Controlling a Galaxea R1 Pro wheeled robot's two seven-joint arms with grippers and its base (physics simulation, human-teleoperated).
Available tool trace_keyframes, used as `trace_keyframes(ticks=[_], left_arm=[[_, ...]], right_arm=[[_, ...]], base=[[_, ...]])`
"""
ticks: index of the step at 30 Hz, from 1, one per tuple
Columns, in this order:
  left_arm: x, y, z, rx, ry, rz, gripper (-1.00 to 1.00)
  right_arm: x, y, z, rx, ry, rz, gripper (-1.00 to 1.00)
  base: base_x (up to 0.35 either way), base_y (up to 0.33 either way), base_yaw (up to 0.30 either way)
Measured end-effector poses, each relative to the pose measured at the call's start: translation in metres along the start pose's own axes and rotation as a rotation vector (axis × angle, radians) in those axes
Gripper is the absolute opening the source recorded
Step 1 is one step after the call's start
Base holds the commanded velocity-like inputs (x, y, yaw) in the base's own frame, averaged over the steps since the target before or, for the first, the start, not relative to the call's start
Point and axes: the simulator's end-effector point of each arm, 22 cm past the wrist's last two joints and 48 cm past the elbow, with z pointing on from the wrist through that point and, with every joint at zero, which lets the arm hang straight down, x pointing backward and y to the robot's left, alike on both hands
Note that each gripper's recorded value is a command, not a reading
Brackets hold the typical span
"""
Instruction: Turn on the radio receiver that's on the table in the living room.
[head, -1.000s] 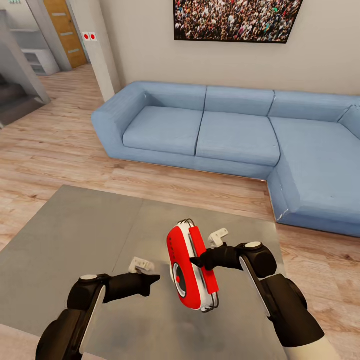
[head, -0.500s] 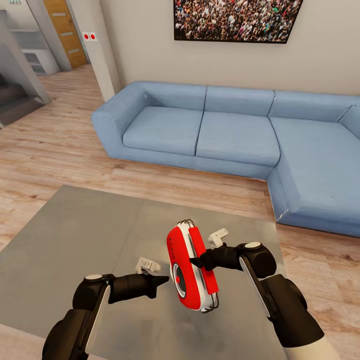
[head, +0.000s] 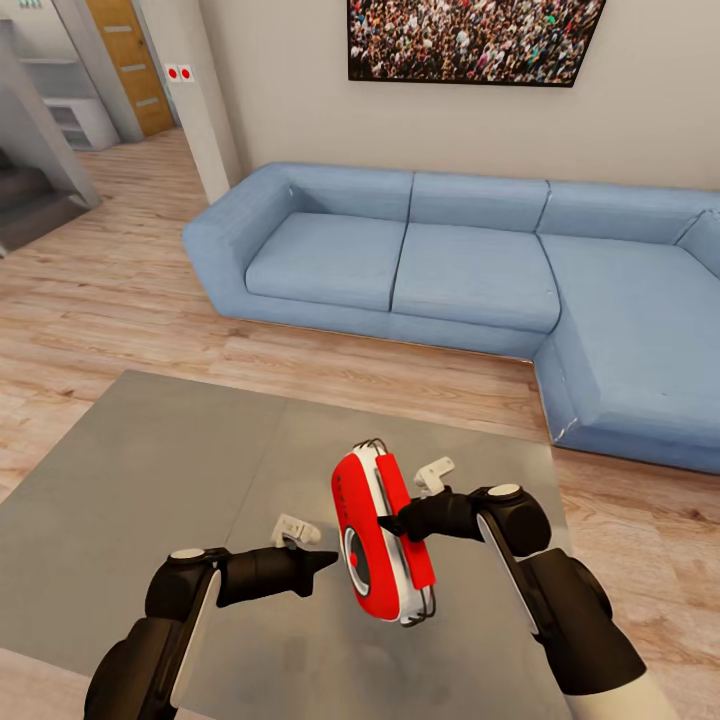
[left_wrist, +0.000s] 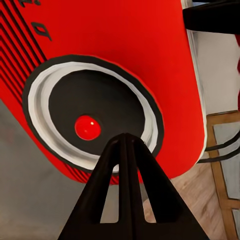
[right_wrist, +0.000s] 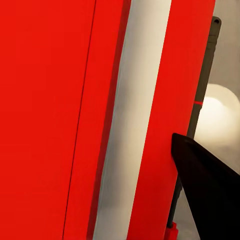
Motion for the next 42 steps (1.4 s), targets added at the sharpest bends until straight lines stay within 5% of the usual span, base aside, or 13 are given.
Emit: trace_keyframes(ticks=[27, 42], left_arm=[[-0.003, -0.009, 0.008, 0.016, -0.009, -0.006, -1.0], [0.009, 0.01, 0.009, -0.063, 0.041, 0.023, -1.0]], right_arm=[[0.002, 0.0, 0.0, -0.002, 0.005, -0.004, -1.0], [0.003, -0.001, 0.0, 0.001, 0.008, -0.006, -1.0]], base=[[0.0, 0.0, 0.0], [0.0, 0.0, 0.0]])
